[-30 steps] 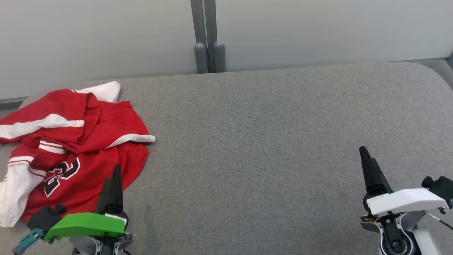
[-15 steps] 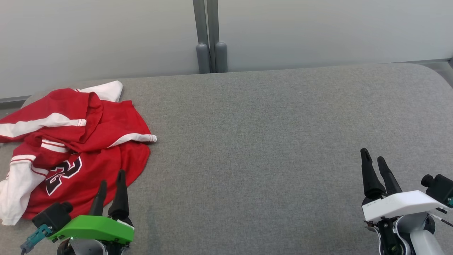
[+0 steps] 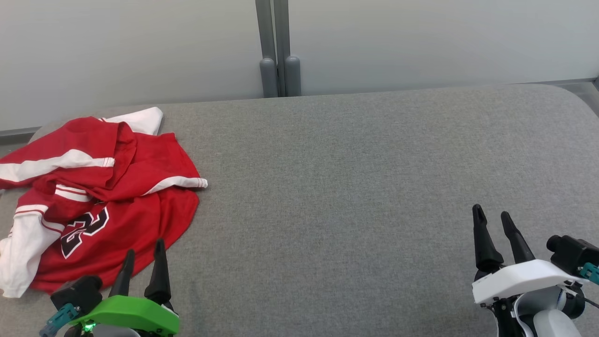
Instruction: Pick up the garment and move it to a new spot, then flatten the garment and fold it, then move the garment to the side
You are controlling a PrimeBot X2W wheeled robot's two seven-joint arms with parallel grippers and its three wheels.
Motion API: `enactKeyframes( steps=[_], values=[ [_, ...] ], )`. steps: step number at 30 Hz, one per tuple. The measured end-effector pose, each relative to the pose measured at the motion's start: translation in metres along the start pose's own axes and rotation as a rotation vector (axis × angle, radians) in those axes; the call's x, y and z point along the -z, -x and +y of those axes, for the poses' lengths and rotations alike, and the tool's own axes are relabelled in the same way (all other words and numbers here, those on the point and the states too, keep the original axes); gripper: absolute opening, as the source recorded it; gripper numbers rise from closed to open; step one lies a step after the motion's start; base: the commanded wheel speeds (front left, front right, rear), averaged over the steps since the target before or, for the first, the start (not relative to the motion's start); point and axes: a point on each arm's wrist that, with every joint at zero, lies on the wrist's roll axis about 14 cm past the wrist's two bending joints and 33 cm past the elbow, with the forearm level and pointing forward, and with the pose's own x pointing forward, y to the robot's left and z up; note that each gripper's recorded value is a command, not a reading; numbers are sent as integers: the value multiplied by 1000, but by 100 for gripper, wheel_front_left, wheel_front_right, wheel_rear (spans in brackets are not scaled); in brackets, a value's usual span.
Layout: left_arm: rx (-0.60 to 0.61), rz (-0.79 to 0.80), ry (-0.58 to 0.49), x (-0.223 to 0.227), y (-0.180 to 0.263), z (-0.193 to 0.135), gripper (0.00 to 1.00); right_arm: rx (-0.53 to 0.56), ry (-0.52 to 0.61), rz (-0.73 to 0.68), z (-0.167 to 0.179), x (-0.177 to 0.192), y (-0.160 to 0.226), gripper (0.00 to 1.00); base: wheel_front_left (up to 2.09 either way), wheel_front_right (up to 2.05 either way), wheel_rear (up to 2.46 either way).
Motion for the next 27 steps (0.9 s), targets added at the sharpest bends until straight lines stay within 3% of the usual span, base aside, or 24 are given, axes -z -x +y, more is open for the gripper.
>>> enactKeyframes(
  steps=[27],
  values=[
    [31, -30, -278, -2, 6, -2, 100, -30, 274, -7, 3, 4, 3, 100, 0, 0, 0]
  ],
)
